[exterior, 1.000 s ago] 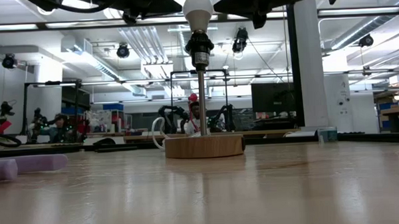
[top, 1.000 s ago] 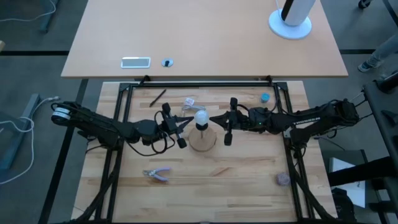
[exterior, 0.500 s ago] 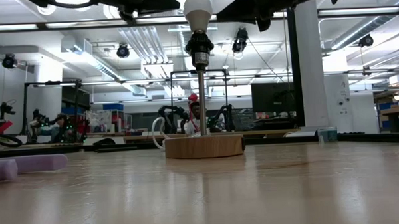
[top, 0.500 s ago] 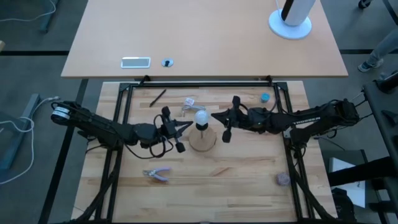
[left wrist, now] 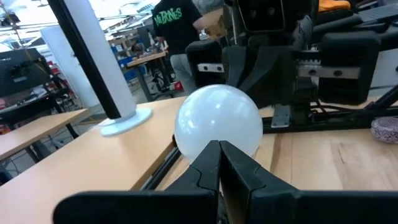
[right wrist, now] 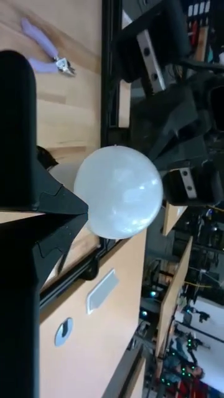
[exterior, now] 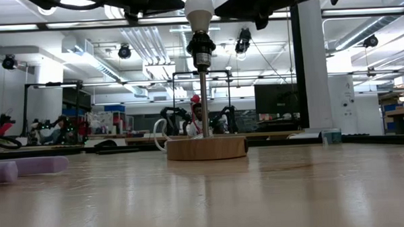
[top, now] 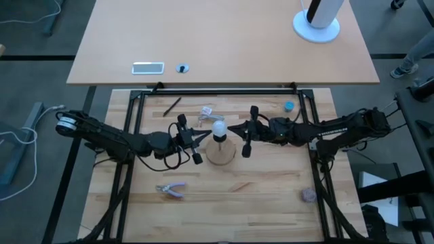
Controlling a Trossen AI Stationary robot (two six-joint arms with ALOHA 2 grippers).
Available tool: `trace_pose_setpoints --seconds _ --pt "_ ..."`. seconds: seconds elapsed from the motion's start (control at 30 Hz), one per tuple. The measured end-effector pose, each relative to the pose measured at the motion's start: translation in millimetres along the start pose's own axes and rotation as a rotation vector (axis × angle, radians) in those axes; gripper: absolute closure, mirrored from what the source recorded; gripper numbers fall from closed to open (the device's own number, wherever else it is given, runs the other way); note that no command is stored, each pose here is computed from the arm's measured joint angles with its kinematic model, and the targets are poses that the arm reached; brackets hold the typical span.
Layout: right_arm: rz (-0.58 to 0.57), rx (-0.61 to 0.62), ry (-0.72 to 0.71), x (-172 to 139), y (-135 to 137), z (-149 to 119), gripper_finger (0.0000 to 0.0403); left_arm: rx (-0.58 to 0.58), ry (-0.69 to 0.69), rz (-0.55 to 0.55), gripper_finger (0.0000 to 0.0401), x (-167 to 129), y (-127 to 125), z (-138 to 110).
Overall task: Screw lightbulb
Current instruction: Insert the lightbulb into the lamp
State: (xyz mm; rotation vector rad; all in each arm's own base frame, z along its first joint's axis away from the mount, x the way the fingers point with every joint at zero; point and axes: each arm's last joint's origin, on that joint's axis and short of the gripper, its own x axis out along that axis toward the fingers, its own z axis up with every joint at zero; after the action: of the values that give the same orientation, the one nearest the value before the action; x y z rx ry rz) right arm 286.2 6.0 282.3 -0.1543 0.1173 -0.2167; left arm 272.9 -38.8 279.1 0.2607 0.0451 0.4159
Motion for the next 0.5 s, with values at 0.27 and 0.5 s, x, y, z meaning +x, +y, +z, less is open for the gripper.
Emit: trace_pose_setpoints --seconds 0.27,0.5 --pt "-0.002 0.008 0.013 2.6 2.3 -2.1 0.0403 -0.015 0.009 0.024 0.0401 4.7 3.6 -3.1" --pt "0.035 -0.005 0.007 0.5 7.9 -0.8 0.0403 -0.017 0.029 0.071 0.0401 5.0 4.8 -4.4"
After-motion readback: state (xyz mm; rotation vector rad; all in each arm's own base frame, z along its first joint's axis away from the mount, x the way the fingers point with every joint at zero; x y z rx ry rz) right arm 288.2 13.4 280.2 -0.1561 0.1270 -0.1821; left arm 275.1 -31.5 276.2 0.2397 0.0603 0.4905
